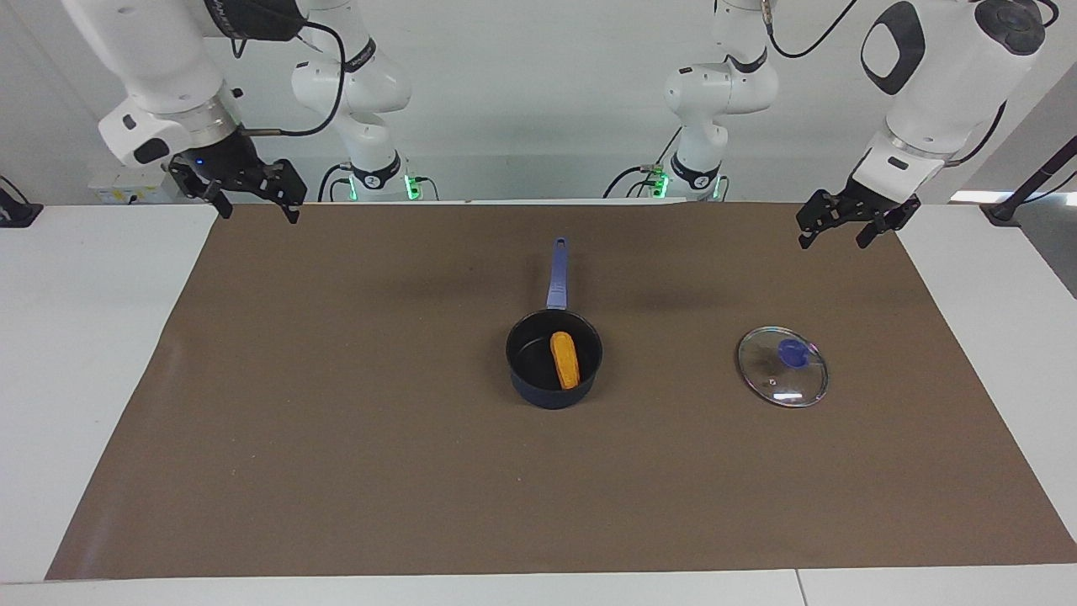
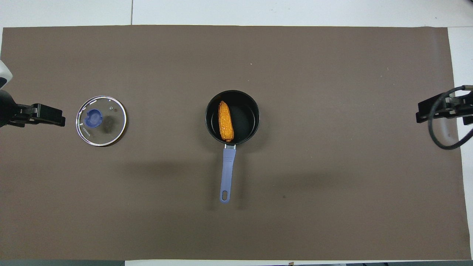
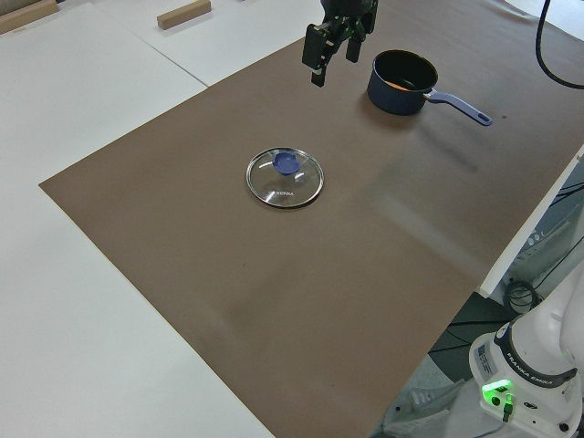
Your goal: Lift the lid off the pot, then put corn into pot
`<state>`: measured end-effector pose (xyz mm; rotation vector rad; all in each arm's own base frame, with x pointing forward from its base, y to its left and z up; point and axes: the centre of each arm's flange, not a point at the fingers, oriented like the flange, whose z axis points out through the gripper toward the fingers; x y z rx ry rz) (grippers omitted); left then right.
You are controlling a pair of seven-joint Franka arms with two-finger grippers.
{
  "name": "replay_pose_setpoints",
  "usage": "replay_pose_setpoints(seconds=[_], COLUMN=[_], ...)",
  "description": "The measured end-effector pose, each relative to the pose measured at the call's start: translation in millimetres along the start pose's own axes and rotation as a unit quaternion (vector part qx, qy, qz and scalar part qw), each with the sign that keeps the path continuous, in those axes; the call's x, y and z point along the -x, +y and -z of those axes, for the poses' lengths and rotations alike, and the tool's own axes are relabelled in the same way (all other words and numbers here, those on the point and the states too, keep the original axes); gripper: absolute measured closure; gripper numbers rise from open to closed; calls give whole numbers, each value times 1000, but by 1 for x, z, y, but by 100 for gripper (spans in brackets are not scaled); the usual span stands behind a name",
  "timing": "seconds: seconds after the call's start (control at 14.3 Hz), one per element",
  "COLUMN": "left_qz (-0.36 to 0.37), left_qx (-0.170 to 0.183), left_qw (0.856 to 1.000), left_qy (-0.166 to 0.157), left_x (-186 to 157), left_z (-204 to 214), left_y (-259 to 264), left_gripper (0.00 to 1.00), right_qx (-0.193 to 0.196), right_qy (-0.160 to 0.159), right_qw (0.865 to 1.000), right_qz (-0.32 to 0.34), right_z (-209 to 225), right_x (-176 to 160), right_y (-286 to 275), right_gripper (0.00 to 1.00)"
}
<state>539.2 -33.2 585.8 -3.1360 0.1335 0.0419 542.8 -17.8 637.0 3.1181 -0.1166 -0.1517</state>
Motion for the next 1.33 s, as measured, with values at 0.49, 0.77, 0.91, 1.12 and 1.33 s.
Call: replay_pose_setpoints(seconds=[0.49, 0.77, 0.91, 1.12, 1.33], left_qz=[-7, -5, -4, -4, -4], left_qx=[-5, -4, -4, -4, -4], left_qw=[1000, 1000, 1000, 1000, 1000], left_qy=[-13, -17, -17, -17, -17], left_x=[3, 1, 1, 1, 1], left_z=[22, 18, 18, 18, 18], left_y=[15, 14, 14, 14, 14], left_gripper=[0, 0, 0, 0, 0], right_qx=[-10, -11, -11, -10, -10], right_qy=[-19, -6, -4, 4, 2], right_qw=[1000, 1000, 1000, 1000, 1000], right_qz=[11, 11, 11, 10, 10], right_z=[-21, -36, -35, -34, -40], right_x=[2, 0, 2, 2, 2], right_y=[79, 81, 82, 83, 83], right_gripper=[0, 0, 0, 0, 0])
